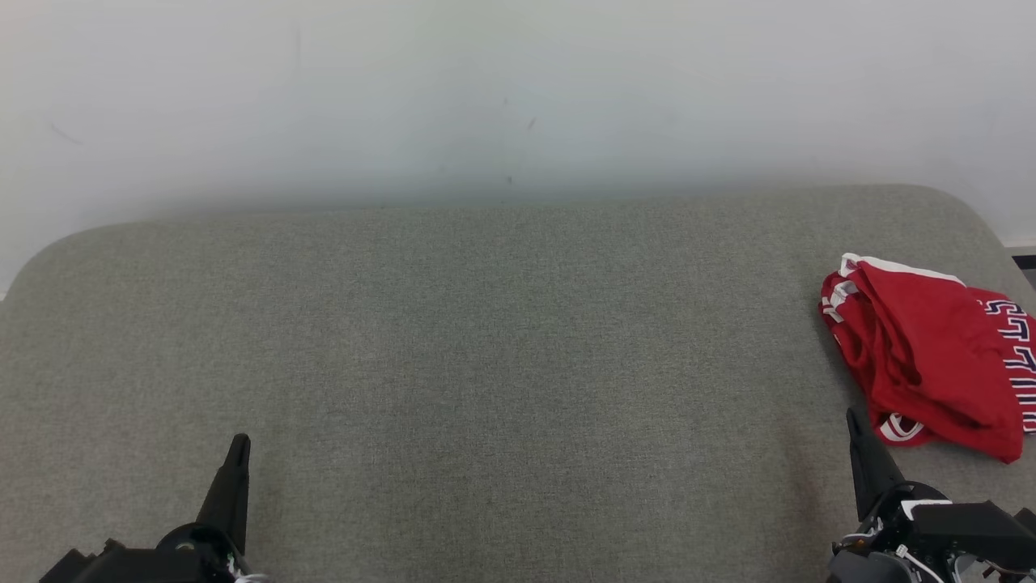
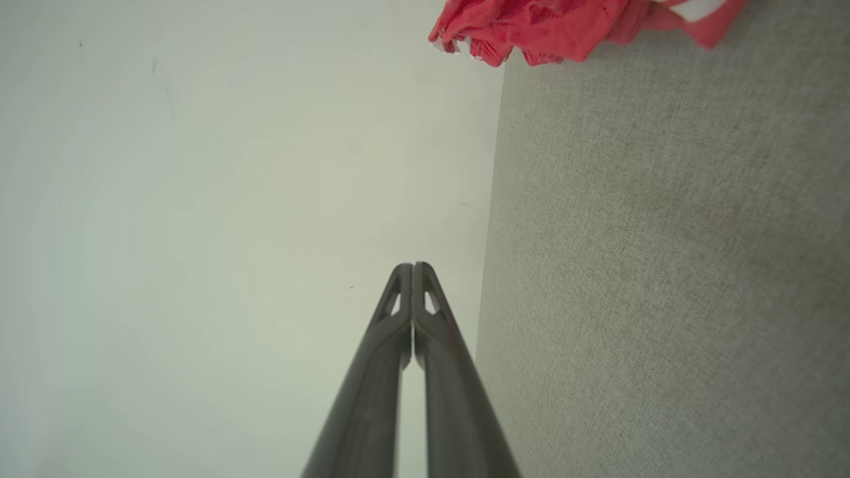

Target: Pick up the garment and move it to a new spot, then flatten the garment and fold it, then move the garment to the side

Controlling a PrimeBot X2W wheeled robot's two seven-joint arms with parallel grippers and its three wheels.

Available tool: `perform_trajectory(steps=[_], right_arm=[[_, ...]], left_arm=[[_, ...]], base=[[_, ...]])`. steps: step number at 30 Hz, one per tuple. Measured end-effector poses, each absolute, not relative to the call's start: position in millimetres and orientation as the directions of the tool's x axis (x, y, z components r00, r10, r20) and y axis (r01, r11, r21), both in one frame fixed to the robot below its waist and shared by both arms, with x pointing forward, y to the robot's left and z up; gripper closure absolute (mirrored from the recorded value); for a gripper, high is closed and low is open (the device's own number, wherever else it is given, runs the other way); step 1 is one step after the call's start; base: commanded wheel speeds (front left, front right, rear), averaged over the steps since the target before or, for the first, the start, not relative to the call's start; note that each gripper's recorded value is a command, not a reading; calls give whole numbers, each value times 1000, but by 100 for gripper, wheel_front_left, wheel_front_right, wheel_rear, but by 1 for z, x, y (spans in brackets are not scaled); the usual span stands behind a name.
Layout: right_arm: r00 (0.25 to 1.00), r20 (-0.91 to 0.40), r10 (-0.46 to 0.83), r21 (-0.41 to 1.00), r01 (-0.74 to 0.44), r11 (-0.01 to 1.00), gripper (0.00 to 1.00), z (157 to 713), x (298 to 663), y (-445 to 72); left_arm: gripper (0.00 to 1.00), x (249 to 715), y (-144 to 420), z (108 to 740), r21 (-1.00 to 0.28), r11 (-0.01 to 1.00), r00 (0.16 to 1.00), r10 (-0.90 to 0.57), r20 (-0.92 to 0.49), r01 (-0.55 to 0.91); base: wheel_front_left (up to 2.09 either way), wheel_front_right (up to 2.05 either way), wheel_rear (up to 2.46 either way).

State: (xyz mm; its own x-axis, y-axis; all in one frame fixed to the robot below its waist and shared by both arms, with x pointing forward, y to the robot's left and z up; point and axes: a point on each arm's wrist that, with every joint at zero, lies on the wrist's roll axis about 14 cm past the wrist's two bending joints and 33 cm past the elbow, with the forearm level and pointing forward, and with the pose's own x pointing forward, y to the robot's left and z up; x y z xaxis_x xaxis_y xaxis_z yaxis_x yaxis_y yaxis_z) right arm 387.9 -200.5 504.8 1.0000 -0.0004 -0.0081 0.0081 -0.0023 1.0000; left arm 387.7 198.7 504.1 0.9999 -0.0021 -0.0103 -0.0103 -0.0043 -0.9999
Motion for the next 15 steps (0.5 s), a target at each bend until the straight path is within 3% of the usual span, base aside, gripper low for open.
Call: perform_trajectory(steps=[15], right_arm=[[1000, -8, 0, 1000, 8, -2, 100, 505, 388, -200]], left_arm=[[100, 388, 199, 504, -1000, -4, 1000, -2, -10, -10]], base=[[0, 0, 0]])
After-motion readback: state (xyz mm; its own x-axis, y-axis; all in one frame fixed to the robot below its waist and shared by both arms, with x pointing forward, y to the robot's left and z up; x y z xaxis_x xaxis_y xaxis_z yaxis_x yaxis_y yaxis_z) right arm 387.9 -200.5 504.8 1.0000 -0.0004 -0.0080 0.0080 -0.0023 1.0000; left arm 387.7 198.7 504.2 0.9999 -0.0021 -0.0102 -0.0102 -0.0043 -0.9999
